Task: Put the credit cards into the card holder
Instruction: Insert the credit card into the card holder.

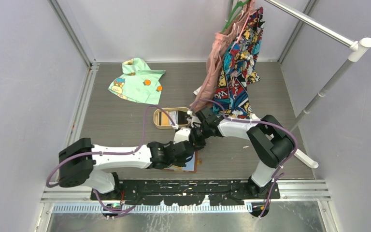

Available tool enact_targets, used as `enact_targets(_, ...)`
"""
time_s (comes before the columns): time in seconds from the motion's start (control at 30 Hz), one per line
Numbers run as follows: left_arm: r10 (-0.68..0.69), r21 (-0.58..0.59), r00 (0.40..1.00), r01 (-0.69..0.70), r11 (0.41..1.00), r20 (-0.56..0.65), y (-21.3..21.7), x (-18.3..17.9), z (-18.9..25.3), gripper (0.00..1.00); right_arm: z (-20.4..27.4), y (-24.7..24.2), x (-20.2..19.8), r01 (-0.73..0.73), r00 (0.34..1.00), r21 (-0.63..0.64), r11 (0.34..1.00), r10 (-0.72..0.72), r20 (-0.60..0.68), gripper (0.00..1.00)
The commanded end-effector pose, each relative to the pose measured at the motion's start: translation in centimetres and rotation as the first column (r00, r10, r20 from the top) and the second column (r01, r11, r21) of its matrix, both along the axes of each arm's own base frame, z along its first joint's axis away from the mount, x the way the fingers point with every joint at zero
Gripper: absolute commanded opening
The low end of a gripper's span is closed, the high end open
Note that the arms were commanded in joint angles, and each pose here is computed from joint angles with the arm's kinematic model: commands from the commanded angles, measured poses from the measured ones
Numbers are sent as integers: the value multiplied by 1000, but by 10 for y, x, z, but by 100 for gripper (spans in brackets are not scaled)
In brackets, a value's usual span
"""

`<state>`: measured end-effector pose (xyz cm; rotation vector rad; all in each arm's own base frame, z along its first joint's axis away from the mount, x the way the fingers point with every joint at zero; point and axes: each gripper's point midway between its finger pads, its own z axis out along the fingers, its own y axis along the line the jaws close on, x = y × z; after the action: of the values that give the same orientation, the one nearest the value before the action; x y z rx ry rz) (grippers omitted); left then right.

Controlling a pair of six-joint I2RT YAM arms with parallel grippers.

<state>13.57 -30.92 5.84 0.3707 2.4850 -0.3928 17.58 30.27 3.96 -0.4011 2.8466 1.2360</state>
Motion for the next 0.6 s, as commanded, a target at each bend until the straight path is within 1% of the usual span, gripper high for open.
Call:
enact_targets(0.0, -14, -89, 997, 21, 996, 70, -1, 5, 27, 18, 23, 0, 12, -32, 992, 39, 999, 27, 119, 39)
enact_targets(0.07, -17, -96, 996, 26, 995, 89, 6, 5, 31, 18, 25, -3, 15, -37, 989, 34, 999, 31, 147, 32)
enact_targets(0.17, -2, -84, 994, 12, 996, 110, 24, 7, 30, 18, 25, -4, 13, -37, 989, 41, 998, 31, 145, 19)
enact_targets(0.27, 13, -81, 996, -6, 997, 85, 38, 9, 24, 19, 20, -3, 10, -25, 993, 44, 999, 20, 117, 7)
enact_targets(0.4, 41, -82, 998, -37, 996, 46, 50, 14, 13, 20, 8, -2, 3, -31, 995, 14, 999, 29, 99, 4)
enact_targets(0.57, 78, -42, 997, -76, 996, 30, 66, 19, 5, 21, -6, -7, 1, -23, 994, -46, 999, 28, 104, 2)
